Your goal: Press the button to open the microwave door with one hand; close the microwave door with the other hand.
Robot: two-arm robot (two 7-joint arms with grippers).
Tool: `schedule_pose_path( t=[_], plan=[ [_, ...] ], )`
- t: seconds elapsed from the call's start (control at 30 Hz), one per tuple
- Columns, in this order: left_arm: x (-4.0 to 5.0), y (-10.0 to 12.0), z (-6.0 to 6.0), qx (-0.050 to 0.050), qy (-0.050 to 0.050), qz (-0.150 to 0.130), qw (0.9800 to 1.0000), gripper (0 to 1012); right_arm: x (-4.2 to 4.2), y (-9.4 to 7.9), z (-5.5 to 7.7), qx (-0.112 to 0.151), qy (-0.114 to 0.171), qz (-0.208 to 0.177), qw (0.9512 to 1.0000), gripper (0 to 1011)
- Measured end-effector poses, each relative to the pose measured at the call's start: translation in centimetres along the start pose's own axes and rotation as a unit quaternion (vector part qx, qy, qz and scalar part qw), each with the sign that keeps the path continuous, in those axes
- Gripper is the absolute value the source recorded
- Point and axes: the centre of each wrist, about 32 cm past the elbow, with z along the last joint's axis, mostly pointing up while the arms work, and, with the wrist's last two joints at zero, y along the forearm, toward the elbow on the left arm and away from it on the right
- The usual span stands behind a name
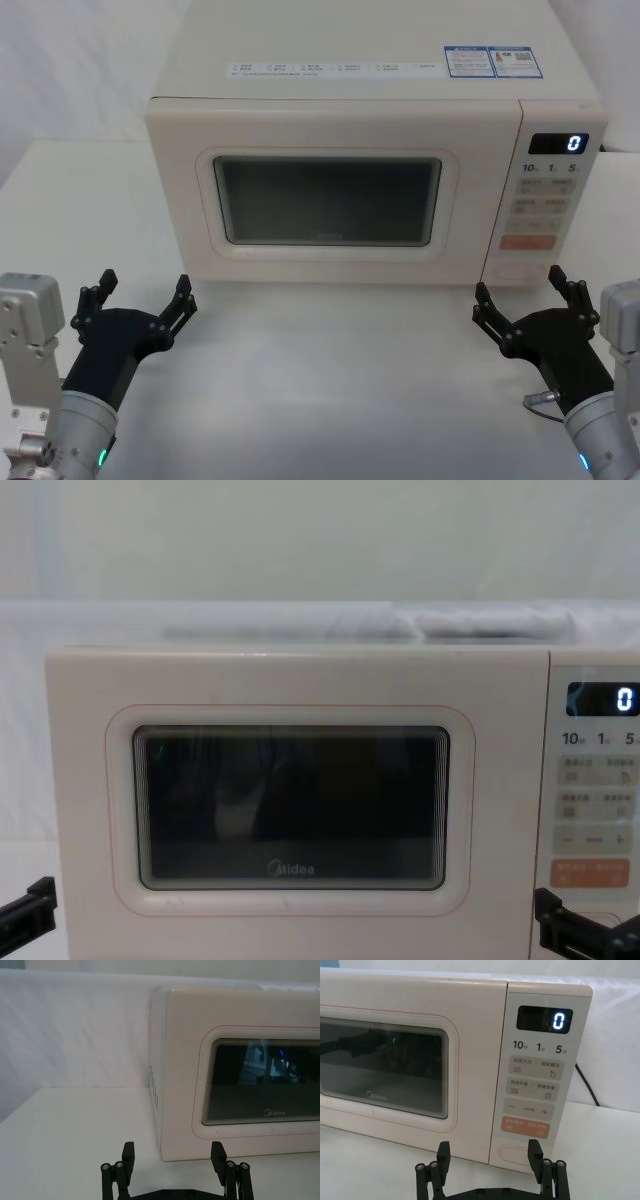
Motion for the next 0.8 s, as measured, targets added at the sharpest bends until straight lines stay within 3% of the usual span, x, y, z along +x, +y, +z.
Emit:
schedule_pose_path(
  t=[0.8],
  plan=[
    [0.0, 0.0, 0.0, 0.0, 0.0, 0.0, 1.0, 1001, 0.0, 0.0, 0.0, 0.0, 0.0, 0.0, 1.0, 1002]
  ],
)
